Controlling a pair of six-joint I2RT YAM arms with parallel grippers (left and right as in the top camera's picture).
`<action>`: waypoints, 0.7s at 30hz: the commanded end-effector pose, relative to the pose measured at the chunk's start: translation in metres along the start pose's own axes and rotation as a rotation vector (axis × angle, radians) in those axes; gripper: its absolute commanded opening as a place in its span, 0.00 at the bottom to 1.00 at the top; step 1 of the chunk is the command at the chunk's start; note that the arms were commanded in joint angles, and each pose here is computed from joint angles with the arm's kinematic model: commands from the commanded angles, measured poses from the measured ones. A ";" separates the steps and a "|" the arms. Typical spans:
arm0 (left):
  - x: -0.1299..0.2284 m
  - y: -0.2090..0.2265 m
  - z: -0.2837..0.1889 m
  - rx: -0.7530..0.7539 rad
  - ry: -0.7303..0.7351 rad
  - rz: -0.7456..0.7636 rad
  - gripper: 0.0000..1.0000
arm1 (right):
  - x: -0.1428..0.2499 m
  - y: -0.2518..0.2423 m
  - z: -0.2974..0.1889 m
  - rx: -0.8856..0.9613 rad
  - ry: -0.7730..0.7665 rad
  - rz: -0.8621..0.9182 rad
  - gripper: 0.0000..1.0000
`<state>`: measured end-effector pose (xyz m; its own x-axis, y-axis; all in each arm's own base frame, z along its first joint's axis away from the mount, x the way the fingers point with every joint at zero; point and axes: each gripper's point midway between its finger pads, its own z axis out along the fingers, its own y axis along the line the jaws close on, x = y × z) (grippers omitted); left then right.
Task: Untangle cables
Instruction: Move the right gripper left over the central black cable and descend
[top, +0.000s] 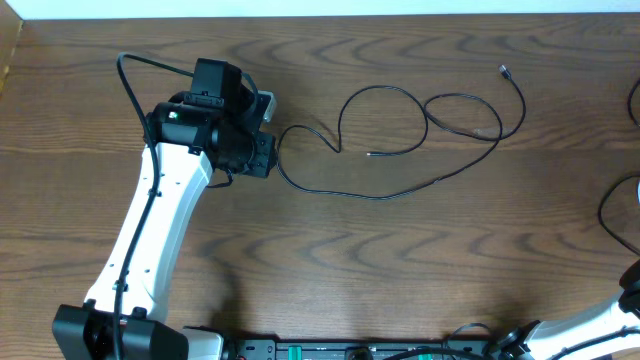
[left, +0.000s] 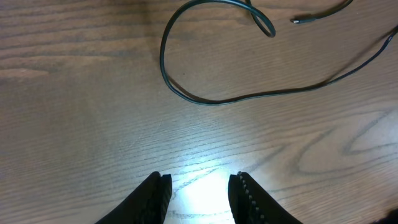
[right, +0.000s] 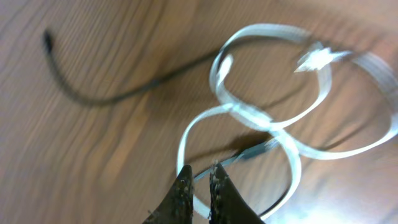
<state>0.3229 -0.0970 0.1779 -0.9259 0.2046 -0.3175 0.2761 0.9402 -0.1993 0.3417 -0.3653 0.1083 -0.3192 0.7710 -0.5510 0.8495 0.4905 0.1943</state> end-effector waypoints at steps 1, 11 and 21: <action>0.002 0.001 0.002 0.000 0.009 0.004 0.37 | 0.018 0.043 -0.008 -0.214 0.094 0.002 0.11; 0.002 0.001 0.002 0.000 0.009 0.004 0.37 | 0.109 0.108 -0.032 -0.359 0.420 -0.090 0.31; -0.004 0.002 0.002 -0.001 -0.013 0.009 0.50 | 0.202 0.232 -0.067 -0.586 0.408 -0.704 0.99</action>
<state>0.3254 -0.0975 0.1787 -0.9215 0.2069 -0.3286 0.2811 0.9392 -0.1971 0.4303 -0.1112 0.0907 -0.8189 0.4880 -0.3022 0.3511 0.8424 0.4088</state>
